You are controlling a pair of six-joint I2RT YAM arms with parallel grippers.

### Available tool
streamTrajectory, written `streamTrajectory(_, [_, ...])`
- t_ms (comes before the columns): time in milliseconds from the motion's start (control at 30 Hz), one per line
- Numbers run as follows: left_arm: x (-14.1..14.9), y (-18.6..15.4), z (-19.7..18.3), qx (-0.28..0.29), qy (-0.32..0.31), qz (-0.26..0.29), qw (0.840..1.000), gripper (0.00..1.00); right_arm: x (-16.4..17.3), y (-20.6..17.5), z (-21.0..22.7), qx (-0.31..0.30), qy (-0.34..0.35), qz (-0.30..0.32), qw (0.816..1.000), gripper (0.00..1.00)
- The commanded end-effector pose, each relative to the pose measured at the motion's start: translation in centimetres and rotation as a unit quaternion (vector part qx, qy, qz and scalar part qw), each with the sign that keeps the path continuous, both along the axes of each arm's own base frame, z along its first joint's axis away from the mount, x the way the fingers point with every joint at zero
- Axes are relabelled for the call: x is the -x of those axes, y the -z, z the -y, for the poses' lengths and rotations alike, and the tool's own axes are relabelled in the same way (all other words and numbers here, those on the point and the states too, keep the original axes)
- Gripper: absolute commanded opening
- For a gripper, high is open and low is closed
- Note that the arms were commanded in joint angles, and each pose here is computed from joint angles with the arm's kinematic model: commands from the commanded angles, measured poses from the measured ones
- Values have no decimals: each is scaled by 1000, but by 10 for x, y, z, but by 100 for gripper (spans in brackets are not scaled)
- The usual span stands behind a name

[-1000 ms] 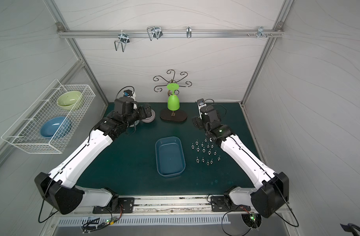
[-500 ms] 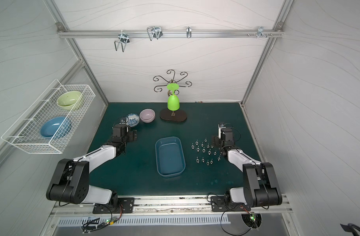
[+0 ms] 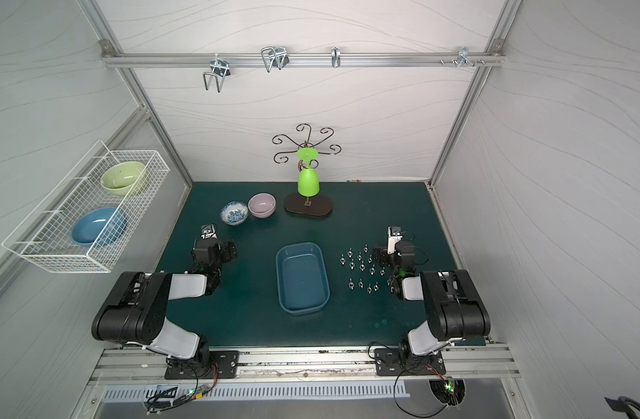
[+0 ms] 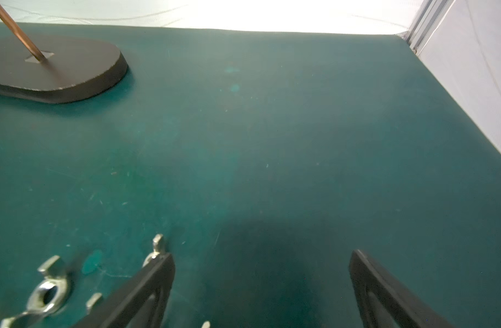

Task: Take out the wing nut from the storage box
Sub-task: Reset both arms

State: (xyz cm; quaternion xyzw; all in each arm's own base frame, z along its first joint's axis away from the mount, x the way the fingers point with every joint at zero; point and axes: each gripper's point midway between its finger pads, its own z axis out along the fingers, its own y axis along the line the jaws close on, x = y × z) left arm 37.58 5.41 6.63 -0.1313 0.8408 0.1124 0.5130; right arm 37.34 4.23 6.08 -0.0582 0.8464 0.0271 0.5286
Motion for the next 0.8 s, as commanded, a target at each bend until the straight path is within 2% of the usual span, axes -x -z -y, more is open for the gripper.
streamTrajectory(0, [-17, -28, 7, 21, 24, 69, 997, 100, -13, -27, -12, -16, -35, 53, 998, 99])
streamTrajectory(167, [-19, -26, 9, 21, 30, 62, 997, 100, -24, -21, -22, -20, -64, 13, 998, 99])
streamTrajectory(233, [-19, -27, 9, 20, 30, 67, 997, 100, -27, -19, -15, -31, -51, 4, 998, 99])
streamTrajectory(767, [-20, -27, 12, 10, 31, 62, 998, 100, -26, -20, -14, -32, -49, 5, 998, 99])
